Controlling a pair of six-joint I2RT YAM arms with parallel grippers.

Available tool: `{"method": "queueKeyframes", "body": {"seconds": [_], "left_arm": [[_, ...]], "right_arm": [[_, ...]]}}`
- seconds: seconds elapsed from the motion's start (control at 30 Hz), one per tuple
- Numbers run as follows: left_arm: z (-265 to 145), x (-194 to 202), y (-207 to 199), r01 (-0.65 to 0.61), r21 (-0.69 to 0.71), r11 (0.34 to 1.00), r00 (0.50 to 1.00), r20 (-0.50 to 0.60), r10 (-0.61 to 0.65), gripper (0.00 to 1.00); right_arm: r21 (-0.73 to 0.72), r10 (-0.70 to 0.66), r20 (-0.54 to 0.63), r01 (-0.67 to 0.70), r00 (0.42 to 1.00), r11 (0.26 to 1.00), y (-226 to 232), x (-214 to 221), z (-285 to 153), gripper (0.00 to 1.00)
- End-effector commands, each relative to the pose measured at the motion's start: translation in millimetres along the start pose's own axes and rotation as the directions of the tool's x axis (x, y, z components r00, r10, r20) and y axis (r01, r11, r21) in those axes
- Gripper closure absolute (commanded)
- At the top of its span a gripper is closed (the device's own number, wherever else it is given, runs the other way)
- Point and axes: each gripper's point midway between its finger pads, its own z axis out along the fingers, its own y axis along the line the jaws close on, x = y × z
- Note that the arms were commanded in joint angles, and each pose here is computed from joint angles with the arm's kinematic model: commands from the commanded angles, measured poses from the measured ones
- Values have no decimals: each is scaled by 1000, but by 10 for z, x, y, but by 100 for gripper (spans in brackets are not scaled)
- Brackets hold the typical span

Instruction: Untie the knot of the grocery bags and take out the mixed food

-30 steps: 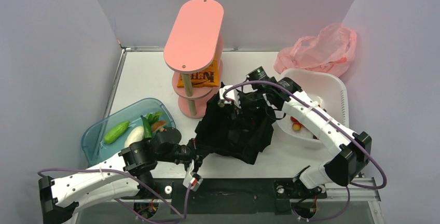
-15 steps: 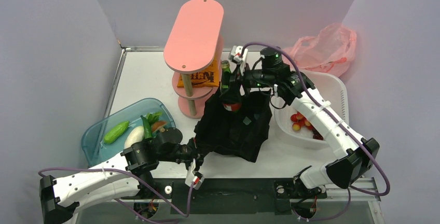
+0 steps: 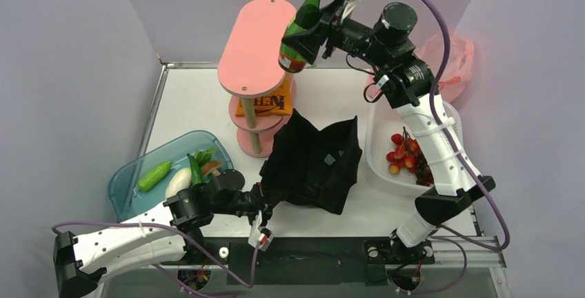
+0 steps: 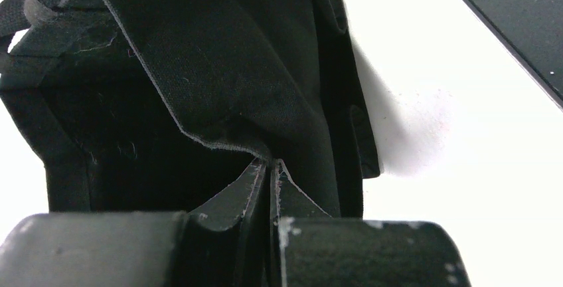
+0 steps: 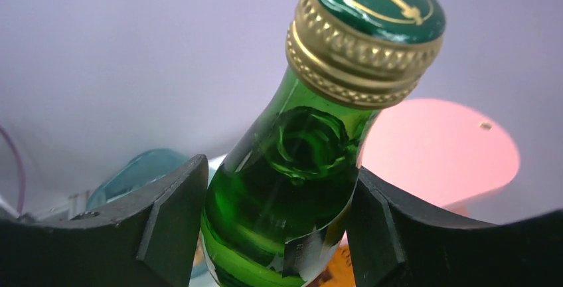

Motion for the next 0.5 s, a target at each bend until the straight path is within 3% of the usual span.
{"method": "queueKeyframes", "body": {"seconds": [0.0,0.47], "left_arm": [[20,66,-3,12,-4,1000,1000,-23,-12,100],[78,95,55,4,-15,1000,999,-32,-5,100]], "right_arm": [[66,-102,192,91,976,994,-87,-664,130,100],[148,-287,57,276,956,950,-311,-203,694,100]]}}
